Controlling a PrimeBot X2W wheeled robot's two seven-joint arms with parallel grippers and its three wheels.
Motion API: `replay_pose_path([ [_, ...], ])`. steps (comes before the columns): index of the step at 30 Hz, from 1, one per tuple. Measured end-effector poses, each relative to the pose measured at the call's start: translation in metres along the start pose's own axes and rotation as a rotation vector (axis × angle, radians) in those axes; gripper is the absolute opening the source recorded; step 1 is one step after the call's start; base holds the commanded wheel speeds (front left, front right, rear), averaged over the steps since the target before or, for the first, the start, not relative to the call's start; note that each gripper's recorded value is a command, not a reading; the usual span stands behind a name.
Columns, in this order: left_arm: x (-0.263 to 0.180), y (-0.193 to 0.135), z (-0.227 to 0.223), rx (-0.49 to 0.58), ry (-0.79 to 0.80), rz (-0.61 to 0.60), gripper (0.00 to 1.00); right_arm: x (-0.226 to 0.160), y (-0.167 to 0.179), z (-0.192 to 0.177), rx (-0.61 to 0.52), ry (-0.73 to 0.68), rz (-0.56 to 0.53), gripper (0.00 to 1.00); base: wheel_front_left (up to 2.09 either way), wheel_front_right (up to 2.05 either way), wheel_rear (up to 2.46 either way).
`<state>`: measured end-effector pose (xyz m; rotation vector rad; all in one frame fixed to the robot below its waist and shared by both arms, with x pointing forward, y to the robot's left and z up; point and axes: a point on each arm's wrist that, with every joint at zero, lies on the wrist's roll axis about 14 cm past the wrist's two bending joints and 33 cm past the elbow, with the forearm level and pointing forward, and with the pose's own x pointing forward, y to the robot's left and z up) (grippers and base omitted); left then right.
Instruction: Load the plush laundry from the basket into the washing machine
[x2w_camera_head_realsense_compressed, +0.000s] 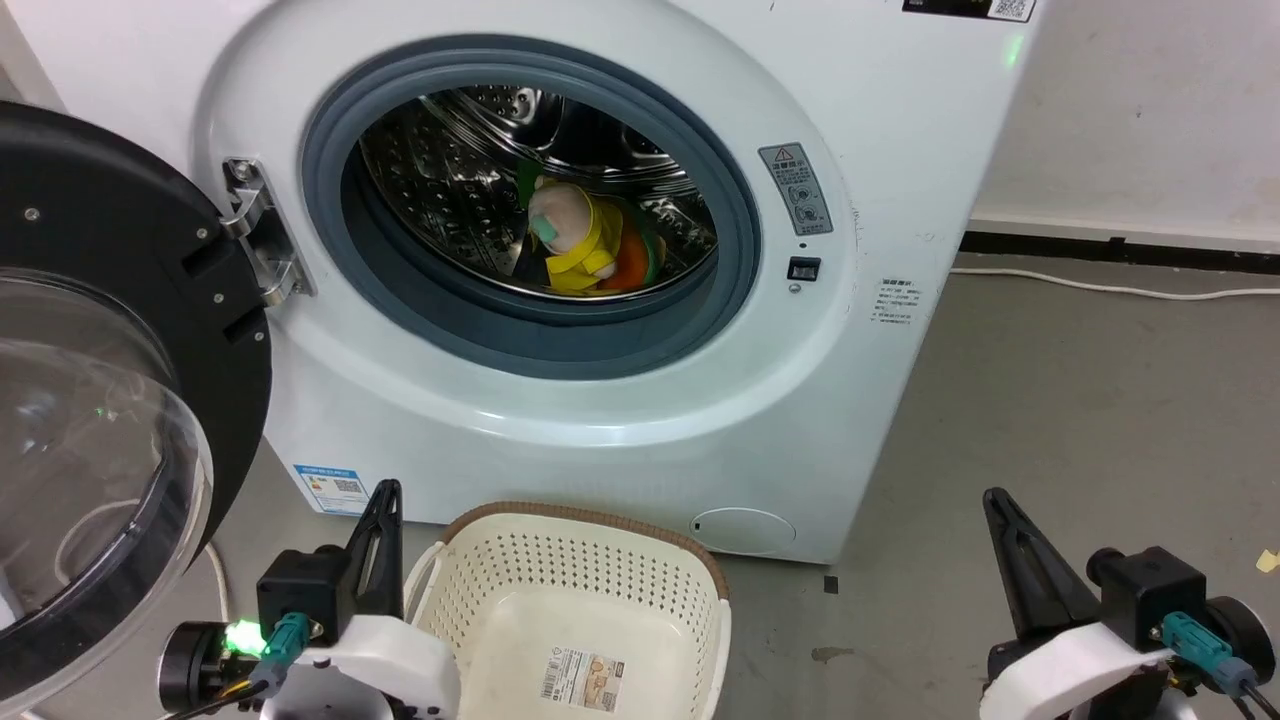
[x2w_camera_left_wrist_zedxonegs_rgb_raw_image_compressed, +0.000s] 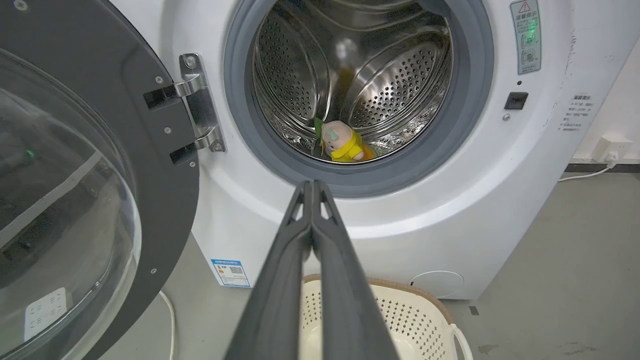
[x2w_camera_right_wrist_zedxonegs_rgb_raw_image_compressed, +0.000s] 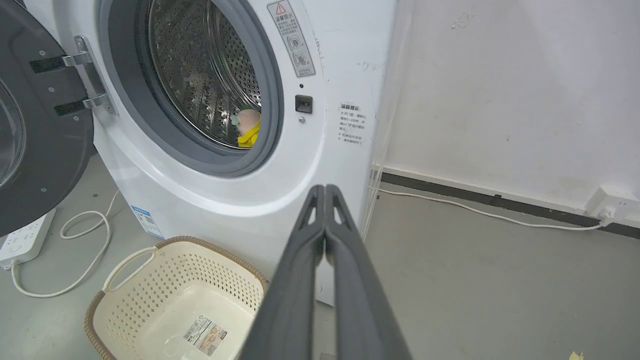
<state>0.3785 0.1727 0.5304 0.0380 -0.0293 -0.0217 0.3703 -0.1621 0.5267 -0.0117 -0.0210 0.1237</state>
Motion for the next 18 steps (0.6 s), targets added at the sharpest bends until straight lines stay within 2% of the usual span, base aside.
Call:
replay_pose_path([
  [18,-0.0018,0.0034,0.0025,0.006,0.013,0.018,0.00,-0.0010,0.0022,-0.0020,-0.028,0.030,0.007,0.00,0.00,0.00,0.00],
])
